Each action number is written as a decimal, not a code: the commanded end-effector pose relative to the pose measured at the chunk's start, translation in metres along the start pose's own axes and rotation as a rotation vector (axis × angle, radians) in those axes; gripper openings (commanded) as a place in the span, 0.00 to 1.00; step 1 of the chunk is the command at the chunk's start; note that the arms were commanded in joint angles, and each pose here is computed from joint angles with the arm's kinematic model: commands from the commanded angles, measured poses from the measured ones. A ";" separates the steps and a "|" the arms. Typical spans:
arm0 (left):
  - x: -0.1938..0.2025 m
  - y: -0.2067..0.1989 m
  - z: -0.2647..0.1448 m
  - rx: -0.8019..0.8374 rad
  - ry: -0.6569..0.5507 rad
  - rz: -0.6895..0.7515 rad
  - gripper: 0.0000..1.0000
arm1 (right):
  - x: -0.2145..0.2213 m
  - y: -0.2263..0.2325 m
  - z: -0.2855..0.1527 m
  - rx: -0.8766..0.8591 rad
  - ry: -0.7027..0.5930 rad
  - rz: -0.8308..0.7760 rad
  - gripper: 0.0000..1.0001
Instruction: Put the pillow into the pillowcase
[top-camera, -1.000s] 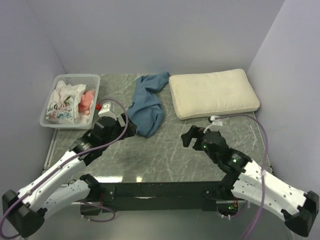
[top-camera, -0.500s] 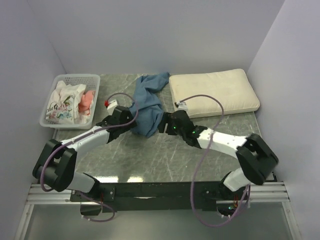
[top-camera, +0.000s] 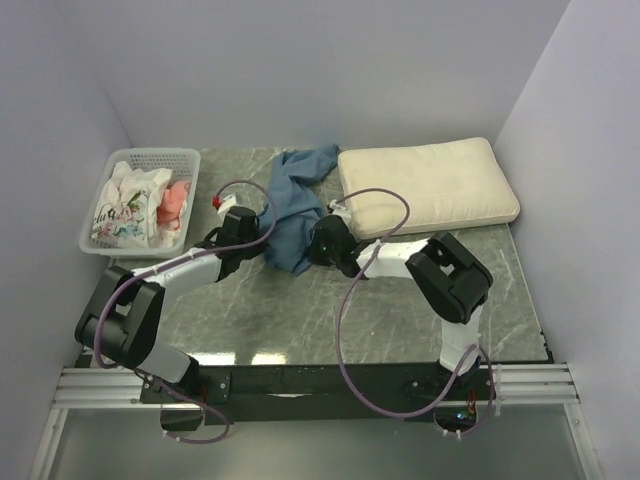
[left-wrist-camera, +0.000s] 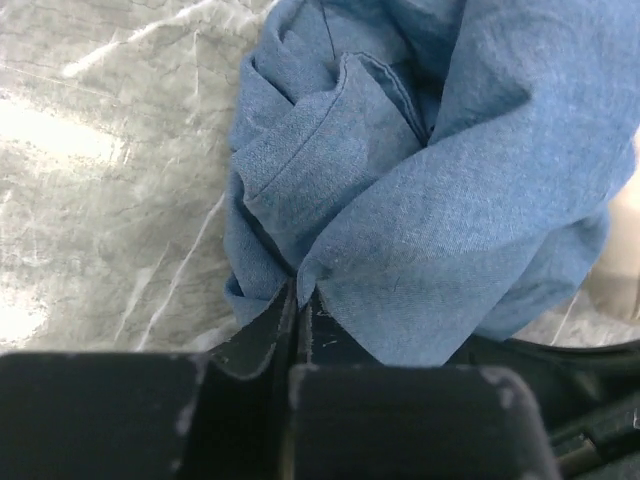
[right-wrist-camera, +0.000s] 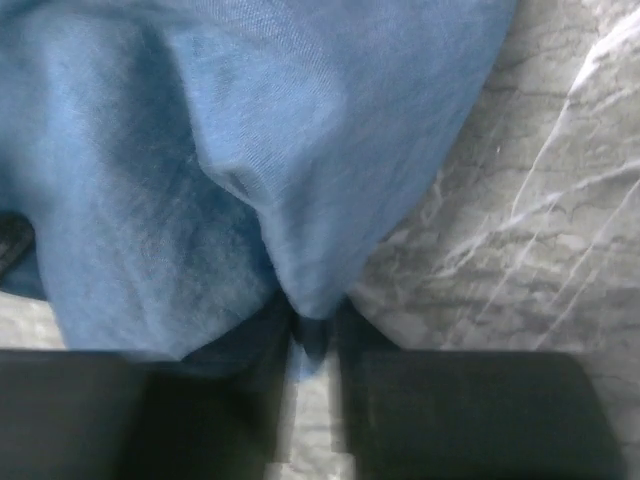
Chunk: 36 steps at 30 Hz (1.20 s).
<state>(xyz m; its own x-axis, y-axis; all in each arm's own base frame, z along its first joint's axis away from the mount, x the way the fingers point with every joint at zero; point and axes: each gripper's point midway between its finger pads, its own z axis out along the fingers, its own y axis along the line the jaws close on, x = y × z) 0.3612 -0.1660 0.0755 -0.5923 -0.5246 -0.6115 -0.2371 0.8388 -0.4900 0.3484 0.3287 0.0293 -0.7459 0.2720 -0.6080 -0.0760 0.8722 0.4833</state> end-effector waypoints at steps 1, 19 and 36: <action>-0.017 -0.015 -0.010 0.046 -0.044 -0.004 0.01 | -0.030 0.009 0.002 0.013 -0.065 0.026 0.06; -0.225 -0.058 -0.307 0.175 -0.655 -0.013 0.01 | -0.209 0.041 -0.292 0.031 -0.534 -0.166 0.00; -0.278 -0.131 -0.331 0.297 -0.665 0.052 0.01 | -0.265 0.088 -0.351 -0.157 -0.631 -0.230 0.05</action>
<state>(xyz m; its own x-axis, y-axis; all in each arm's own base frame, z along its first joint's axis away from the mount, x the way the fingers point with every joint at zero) 0.2809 -0.1252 0.4693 -0.1950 -0.5377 -0.8203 0.1805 0.8023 -0.5689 0.2698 0.2310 0.4306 -0.2859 0.2927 -0.9125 -0.4621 0.7921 0.3989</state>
